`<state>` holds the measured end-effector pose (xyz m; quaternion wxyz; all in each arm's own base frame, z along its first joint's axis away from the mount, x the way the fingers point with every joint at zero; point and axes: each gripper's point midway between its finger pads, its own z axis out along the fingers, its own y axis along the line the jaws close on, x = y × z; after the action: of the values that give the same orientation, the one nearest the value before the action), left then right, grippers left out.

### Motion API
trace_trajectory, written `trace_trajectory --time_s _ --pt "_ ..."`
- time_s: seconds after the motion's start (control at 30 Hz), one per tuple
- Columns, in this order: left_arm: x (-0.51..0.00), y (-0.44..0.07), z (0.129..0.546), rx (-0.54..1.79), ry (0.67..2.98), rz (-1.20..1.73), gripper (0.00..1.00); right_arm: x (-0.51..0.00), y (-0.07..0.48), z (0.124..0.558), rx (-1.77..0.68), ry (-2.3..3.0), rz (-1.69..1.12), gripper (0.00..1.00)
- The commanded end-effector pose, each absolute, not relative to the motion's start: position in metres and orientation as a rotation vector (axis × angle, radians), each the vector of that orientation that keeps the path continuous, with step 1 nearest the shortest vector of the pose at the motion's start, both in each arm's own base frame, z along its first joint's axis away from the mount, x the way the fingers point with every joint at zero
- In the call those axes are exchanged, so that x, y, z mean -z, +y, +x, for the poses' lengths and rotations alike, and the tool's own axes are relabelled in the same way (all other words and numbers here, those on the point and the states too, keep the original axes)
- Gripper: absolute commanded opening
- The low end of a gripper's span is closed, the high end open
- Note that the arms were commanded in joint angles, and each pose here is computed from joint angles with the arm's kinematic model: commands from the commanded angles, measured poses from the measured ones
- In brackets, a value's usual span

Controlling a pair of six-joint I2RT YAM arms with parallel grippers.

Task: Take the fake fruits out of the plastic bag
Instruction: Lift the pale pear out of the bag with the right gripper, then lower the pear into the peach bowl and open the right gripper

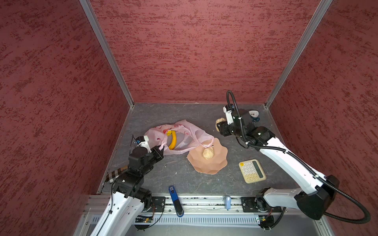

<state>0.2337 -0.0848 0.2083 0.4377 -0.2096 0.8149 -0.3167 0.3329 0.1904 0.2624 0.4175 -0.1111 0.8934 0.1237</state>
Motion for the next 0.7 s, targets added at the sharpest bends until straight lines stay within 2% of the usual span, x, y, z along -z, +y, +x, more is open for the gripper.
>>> trace_trajectory --time_s 0.0,0.3,0.67 --pt "-0.215 -0.082 0.235 0.754 2.012 -0.499 0.09 -0.25 0.172 0.326 -0.268 2.274 -0.188 0.35" --pt "-0.216 -0.081 0.236 0.749 2.009 -0.497 0.09 -0.194 0.183 0.307 -0.379 2.397 -0.174 0.34" --pt "-0.215 -0.08 0.236 0.742 2.015 -0.497 0.1 -0.153 0.207 0.297 -0.49 2.483 -0.161 0.34"
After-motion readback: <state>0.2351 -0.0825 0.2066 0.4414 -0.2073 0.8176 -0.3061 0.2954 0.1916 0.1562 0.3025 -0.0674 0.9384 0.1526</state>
